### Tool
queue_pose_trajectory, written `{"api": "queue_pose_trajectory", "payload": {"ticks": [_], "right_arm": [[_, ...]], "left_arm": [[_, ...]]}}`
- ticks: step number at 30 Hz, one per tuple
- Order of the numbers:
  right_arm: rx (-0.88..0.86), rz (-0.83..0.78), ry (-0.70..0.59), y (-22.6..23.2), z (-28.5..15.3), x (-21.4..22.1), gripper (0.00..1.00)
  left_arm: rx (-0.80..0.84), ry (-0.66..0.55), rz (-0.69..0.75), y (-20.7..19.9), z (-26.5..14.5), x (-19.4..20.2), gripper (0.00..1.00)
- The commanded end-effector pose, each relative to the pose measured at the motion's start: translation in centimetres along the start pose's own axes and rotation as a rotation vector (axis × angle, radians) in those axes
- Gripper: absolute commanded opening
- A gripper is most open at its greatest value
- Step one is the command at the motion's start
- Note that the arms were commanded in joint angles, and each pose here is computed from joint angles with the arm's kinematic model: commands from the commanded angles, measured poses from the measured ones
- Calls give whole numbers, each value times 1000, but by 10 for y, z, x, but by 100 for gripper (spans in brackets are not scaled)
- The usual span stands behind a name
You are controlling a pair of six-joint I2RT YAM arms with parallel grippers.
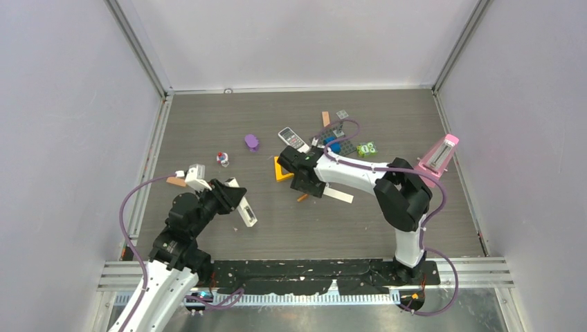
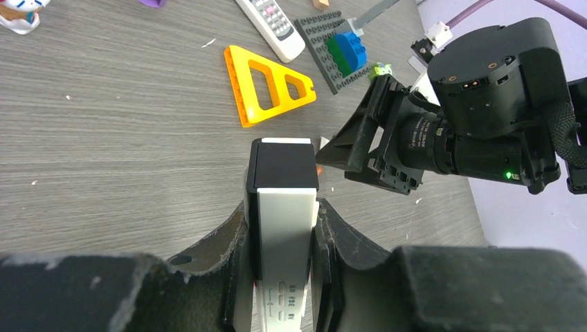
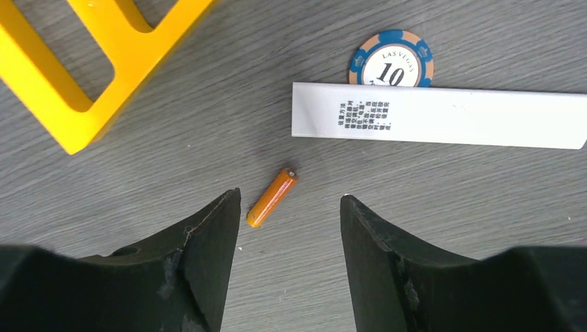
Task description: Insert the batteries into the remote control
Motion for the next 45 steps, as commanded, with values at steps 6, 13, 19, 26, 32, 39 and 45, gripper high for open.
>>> {"api": "queue_pose_trajectory", "payload": {"ticks": [6, 13, 19, 26, 32, 39, 45], "right_arm": [[15, 15, 38, 11, 12, 4, 55], [26, 21, 53, 9, 17, 8, 46], [31, 13, 59, 8, 21, 11, 27], [-22, -26, -23, 5, 4, -2, 9], [-194, -236, -236, 4, -53, -20, 5], [-496, -411, -428, -3, -131, -3, 5], [-846, -465, -632, -7, -200, 16, 5]], "left_arm": [[47, -27, 23, -7, 6, -6, 0], [41, -22, 18, -6, 6, -5, 0], [46, -5, 12, -6, 8, -3, 0], [82, 33, 2, -9, 10, 1, 0], [210, 74, -17, -26, 11, 2, 0], [368, 95, -86, -48, 10, 0, 0], [498, 104, -216, -64, 7, -3, 0]]}}
Point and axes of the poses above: each gripper's point midway between its finger pads, its own z axis out along the fingers, its own y axis along the line the jaws close on, x = y × z, the point moved 7 cm from there along -z, back along the fingers, and after that the axes turned 7 degrees about -z, right-handed, at the moved point
